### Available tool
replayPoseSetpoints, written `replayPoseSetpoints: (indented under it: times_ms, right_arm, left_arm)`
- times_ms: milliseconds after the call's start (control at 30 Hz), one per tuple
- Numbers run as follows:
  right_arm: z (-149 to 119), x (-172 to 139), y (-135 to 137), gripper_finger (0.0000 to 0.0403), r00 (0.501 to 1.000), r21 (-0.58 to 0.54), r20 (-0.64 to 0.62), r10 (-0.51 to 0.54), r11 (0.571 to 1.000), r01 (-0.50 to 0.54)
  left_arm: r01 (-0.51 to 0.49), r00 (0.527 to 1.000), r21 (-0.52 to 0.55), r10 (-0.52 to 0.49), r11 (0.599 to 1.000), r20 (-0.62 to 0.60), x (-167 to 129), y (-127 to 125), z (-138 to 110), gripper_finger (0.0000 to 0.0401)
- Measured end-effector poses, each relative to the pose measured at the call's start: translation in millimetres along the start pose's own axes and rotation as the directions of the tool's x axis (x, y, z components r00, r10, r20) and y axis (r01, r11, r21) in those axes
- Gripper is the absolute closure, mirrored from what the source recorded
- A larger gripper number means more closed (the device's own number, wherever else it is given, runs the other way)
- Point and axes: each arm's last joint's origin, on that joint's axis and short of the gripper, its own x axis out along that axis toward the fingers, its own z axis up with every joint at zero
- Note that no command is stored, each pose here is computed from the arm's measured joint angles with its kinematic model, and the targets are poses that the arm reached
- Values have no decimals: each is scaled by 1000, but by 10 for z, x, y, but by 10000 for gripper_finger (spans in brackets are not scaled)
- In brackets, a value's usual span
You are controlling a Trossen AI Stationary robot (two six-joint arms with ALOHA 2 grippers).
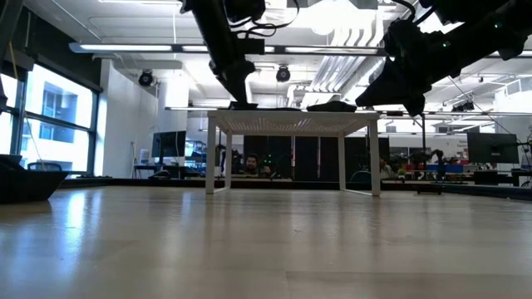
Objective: Pick & Place Mini shaped plates
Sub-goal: Stack the black square plate on top of the black square plates on the shelf, then stack the black distorted square plate on top of the black distorted square plate on the shelf
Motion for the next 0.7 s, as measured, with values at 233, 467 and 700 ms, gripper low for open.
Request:
replayPoseSetpoints:
  times_ms: [233, 467, 700]
  right_arm:
    - [0, 0, 0, 397, 1000, 3, 0, 0, 1000, 0]
    - [1, 0, -3, 401, 1000, 2, 3, -7, 1000, 7]
    - [-5, 0, 10, 400, 999, 4, -16, 35, 999, -35]
  left_arm:
    - [15, 999, -81, -12, 997, 41, -109, 69, 86, 281]
    - [97, 994, -138, -89, 986, 66, -139, 154, 123, 297]
    - [272, 960, -291, -239, 917, 143, -397, 285, 10, 392]
